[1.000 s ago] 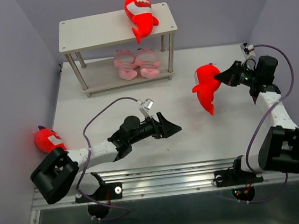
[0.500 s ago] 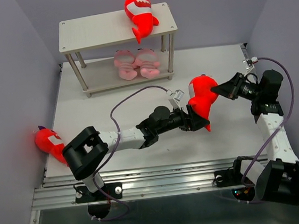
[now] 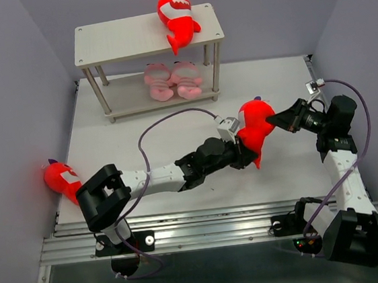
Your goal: Place and organize the stuffed toys onto the shelf
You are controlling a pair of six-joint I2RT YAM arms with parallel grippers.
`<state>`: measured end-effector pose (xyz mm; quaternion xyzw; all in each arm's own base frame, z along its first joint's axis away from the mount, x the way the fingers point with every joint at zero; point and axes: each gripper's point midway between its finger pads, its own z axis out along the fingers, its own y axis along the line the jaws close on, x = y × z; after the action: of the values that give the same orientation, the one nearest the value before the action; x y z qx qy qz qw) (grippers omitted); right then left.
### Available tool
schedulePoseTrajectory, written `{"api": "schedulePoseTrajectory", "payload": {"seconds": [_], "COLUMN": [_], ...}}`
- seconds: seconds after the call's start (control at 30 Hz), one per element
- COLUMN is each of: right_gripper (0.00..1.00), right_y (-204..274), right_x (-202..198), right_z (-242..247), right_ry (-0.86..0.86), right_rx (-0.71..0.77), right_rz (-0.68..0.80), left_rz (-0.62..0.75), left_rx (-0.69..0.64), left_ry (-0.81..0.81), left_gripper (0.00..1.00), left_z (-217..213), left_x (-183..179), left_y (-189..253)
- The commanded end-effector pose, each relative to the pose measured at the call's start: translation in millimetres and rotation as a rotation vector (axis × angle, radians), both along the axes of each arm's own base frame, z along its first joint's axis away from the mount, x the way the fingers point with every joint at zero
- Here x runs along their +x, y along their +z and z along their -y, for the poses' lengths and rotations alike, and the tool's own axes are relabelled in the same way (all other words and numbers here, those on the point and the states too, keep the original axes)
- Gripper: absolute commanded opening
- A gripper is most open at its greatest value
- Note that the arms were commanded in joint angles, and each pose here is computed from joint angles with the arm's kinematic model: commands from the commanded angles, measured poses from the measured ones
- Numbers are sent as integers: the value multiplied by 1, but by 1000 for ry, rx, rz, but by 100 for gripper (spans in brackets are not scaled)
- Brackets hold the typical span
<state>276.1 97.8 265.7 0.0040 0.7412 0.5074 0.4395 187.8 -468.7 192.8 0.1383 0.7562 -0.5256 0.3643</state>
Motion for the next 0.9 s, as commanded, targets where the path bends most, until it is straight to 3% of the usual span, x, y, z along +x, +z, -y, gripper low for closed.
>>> {"api": "schedulePoseTrajectory", "payload": {"seconds": [0.0, 0.03, 0.13, 0.2, 0.33, 0.4, 0.53, 0.87], "right_gripper": [11, 23, 41, 59, 78, 79, 81, 96], "right_y": [8, 9, 10, 22, 36, 42, 36, 37], "right_x": [-11, -14, -19, -19, -31, -31, -33, -22], "right_z": [-4, -4, -4, -2, -2, -2, -3, -17], "right_ry": [62, 79, 102, 116, 162, 172, 196, 172], "right_rx": [-83, -112, -162, -243, -323, -328, -294, -398], "right_rz": [103, 129, 146, 236, 274, 288, 181, 66], "left_rz": [200, 258, 336, 391, 528, 545, 630, 785], "left_rx": [-12, 79, 262, 357, 601, 635, 739, 927], "left_ry": [87, 129, 140, 199, 243, 275, 322, 320], "left_gripper": [0, 0, 0, 0, 0, 0, 0, 0], "left_z": [-13, -20, -30, -42, -76, -83, -99, -78], "left_x": [13, 21, 14, 21, 23, 24, 28, 25], "left_y": [48, 39, 17, 11, -10, -11, -7, -4]}}
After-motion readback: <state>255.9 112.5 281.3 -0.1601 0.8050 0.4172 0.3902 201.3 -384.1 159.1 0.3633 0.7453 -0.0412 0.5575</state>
